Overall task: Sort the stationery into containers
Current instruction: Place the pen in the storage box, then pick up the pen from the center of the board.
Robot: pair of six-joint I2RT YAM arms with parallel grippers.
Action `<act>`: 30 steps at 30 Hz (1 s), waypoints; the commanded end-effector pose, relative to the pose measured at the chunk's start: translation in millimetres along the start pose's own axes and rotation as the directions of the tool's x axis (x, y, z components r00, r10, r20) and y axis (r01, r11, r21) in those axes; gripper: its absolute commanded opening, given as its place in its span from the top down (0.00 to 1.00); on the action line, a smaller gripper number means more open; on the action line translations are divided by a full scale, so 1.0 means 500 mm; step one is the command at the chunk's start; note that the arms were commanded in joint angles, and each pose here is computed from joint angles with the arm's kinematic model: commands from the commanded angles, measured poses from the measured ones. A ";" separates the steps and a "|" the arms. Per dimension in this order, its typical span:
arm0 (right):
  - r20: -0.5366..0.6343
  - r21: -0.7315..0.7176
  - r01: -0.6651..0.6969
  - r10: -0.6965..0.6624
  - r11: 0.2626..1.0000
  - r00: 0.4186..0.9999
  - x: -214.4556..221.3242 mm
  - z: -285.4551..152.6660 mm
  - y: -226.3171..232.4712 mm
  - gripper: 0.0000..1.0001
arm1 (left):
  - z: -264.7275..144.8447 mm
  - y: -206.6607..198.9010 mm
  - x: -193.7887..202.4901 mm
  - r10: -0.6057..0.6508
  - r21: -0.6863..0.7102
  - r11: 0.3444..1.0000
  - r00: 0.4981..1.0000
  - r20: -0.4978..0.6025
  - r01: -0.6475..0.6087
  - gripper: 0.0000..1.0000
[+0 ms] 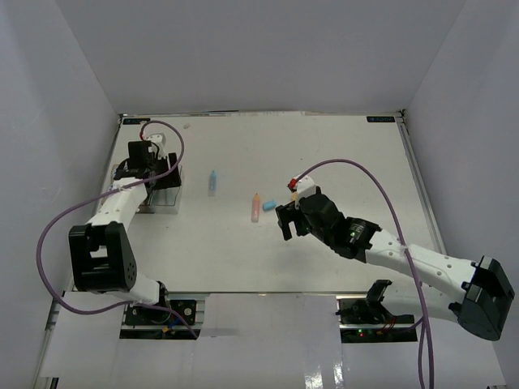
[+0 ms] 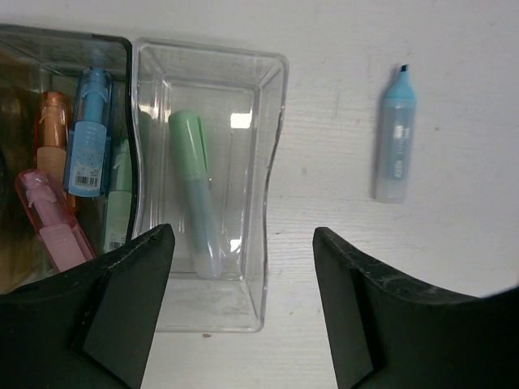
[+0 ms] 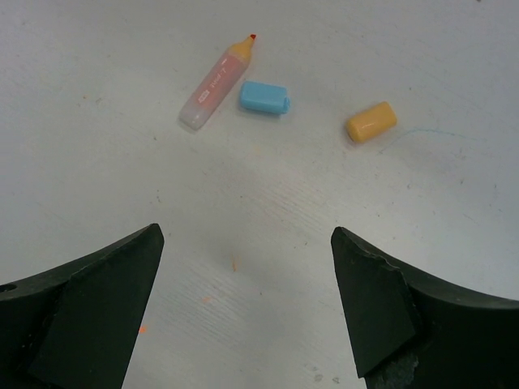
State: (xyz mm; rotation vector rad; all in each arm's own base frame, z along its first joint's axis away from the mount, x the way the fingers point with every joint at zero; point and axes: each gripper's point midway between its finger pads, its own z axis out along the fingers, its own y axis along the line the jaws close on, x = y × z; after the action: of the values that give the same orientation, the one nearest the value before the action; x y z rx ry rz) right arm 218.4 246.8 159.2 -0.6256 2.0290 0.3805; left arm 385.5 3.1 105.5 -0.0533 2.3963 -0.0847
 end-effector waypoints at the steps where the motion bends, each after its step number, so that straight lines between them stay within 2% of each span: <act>1: 0.005 0.001 -0.077 0.077 0.997 0.997 -0.023 0.023 0.000 0.09 | -0.088 -0.045 -0.092 -0.085 0.093 0.993 0.983 0.164 0.071 0.20; 4: -0.029 -0.005 -0.112 0.112 0.994 0.993 -0.029 0.050 0.014 0.03 | -0.133 -0.060 -0.111 -0.119 0.132 0.987 0.966 0.230 0.091 0.10; 5: -0.049 -0.005 -0.124 0.123 0.992 0.991 -0.033 0.067 0.024 0.01 | -0.137 -0.064 -0.107 -0.152 0.147 0.982 0.957 0.245 0.119 0.02; 7: -0.122 0.008 -0.132 0.132 0.991 0.984 -0.011 0.101 0.038 0.04 | -0.168 -0.077 -0.114 -0.172 0.185 0.975 0.938 0.300 0.119 0.02; 8: -0.131 0.004 -0.146 0.146 0.989 0.981 -0.028 0.111 0.049 0.05 | -0.177 -0.084 -0.124 -0.185 0.211 0.970 0.925 0.333 0.118 0.02; 10: -0.199 0.039 -0.150 0.154 0.988 0.968 -0.003 0.148 0.057 0.05 | -0.184 -0.091 -0.101 -0.203 0.236 0.964 0.914 0.352 0.123 0.02; 12: -0.204 0.051 -0.171 0.178 0.984 0.963 -0.020 0.170 0.070 0.08 | -0.181 -0.098 -0.082 -0.226 0.263 0.956 0.904 0.363 0.134 0.02; 14: -0.241 0.064 -0.162 0.173 0.985 0.955 0.002 0.203 0.085 0.12 | -0.194 -0.104 -0.086 -0.234 0.287 0.950 0.886 0.399 0.122 0.02; 15: -0.234 0.066 -0.181 0.192 0.981 0.953 -0.012 0.213 0.096 0.13 | -0.189 -0.109 -0.073 -0.240 0.300 0.946 0.889 0.390 0.123 0.02; 19: -0.317 0.129 -0.169 0.202 0.977 0.927 0.040 0.267 0.111 0.18 | -0.195 -0.129 -0.078 -0.240 0.353 0.930 0.893 0.381 0.100 0.02; 30: -0.360 0.239 -0.165 0.245 0.957 0.900 0.122 0.330 0.109 0.37 | -0.189 -0.139 -0.070 -0.260 0.379 0.918 0.901 0.347 0.119 0.02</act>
State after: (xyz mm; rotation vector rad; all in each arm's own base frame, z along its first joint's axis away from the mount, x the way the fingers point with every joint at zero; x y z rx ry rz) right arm 267.8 354.1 23.7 -0.4674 2.5002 0.1989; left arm 346.3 -53.9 190.2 -0.1463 1.9726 -0.5080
